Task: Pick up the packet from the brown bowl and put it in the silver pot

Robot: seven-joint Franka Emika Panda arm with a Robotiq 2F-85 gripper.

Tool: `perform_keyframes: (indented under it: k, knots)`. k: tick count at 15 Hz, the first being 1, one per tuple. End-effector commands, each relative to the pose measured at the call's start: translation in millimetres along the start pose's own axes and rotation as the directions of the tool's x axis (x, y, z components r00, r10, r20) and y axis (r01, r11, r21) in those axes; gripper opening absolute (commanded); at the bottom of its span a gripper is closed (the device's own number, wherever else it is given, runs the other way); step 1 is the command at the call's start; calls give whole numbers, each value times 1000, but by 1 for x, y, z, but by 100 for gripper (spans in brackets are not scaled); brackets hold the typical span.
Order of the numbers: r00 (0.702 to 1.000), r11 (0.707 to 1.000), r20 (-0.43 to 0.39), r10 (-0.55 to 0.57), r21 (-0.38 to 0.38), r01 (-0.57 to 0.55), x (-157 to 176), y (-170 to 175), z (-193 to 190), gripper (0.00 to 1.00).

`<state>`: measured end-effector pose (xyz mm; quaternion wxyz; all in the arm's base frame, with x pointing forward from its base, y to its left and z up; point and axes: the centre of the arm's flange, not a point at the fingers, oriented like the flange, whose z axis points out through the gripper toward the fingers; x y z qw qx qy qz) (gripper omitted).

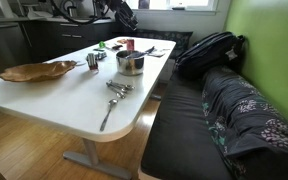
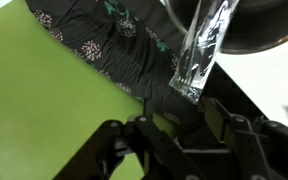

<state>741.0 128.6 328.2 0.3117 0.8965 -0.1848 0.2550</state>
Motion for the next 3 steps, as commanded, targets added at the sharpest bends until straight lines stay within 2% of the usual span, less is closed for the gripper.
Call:
perform_keyframes:
  k: [1, 3]
  knots:
    - [1000, 1000, 1, -1, 11, 1, 3, 2, -6, 64]
    - [1000, 1000, -4, 1, 9, -1, 4, 3, -6, 80]
